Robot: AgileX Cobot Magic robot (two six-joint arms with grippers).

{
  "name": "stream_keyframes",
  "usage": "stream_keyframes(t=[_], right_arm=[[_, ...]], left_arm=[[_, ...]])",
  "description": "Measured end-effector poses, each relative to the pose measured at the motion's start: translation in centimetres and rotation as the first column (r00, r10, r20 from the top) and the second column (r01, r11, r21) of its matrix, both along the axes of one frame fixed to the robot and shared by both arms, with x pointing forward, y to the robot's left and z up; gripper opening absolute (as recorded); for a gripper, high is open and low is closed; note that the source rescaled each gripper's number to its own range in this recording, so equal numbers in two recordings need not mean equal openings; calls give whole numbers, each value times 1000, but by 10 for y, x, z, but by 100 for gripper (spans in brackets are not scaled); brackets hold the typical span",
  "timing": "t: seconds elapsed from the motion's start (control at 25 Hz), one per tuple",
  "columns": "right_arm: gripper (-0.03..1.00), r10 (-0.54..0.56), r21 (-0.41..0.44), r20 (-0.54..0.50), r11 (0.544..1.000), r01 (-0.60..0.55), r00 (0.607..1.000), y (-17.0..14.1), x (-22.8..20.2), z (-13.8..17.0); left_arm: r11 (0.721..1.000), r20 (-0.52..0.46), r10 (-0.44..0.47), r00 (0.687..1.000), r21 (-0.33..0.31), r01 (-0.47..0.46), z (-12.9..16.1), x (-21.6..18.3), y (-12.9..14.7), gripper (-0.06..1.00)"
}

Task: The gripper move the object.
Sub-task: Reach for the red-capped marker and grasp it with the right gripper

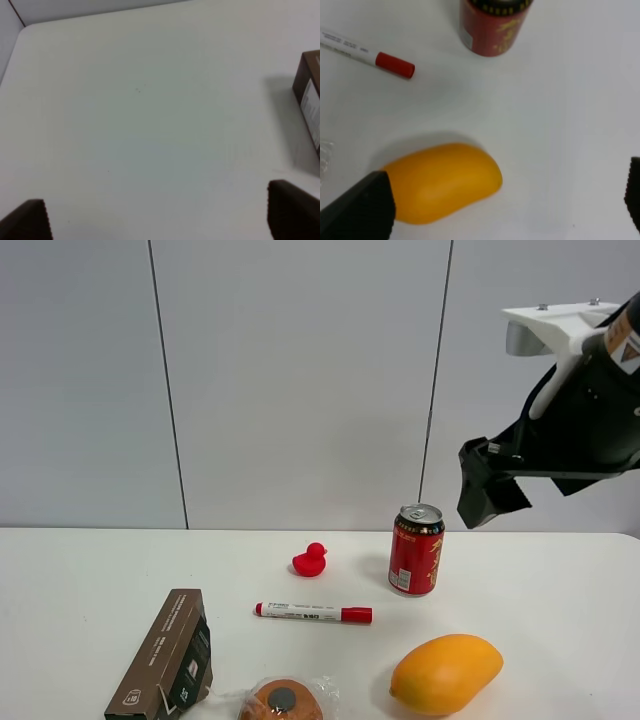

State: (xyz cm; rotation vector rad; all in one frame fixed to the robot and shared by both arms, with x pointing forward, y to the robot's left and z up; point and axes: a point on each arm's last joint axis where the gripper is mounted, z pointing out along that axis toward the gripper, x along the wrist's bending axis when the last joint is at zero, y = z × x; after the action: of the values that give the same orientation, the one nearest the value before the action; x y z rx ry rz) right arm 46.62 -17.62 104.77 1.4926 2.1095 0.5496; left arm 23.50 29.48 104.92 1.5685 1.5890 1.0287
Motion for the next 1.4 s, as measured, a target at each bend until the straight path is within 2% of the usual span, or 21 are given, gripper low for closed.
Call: stream_keyframes(t=[0.2,0.36,0.48,0.6,0.72,0.8,0.96,1.0,1.04,1.16,1.24,1.4], right_arm=[[100,61,36,68,997,-63,996,-16,7,-25],[100,102,49,82,993,-106,991,-26,1,-50],[99,70,188,117,978,-91,991,-19,1,-50],[93,39,316,121,946,-76,992,-5,-1,-46],[83,103,331,112,934,-135,988,17,-5,-31],[81,189,292,110,932,-213,976,33,-8,-15],[80,316,216,158,913,-345,936,61,0,46],[80,328,196,151,915,-353,933,66,6,59],[80,341,152,98,923,-353,935,70,11,67],[80,343,34,-65,939,-341,937,86,33,75],[79,347,-42,-163,933,-358,924,99,45,72],[79,454,-128,-222,864,-487,863,128,71,60]], left_arm=[[1000,0,0,1000,0,0,0,0,0,100],[1000,0,0,1000,0,0,0,0,0,100],[1000,0,0,1000,0,0,0,0,0,100],[1000,0,0,1000,0,0,0,0,0,100],[1000,0,0,1000,0,0,0,0,0,100],[1000,0,0,1000,0,0,0,0,0,100],[1000,0,0,1000,0,0,0,0,0,100],[1000,0,0,1000,0,0,0,0,0,100],[1000,0,0,1000,0,0,0,0,0,100],[1000,0,0,1000,0,0,0,0,0,100],[1000,0,0,1000,0,0,0,0,0,100],[1000,0,0,1000,0,0,0,0,0,100]])
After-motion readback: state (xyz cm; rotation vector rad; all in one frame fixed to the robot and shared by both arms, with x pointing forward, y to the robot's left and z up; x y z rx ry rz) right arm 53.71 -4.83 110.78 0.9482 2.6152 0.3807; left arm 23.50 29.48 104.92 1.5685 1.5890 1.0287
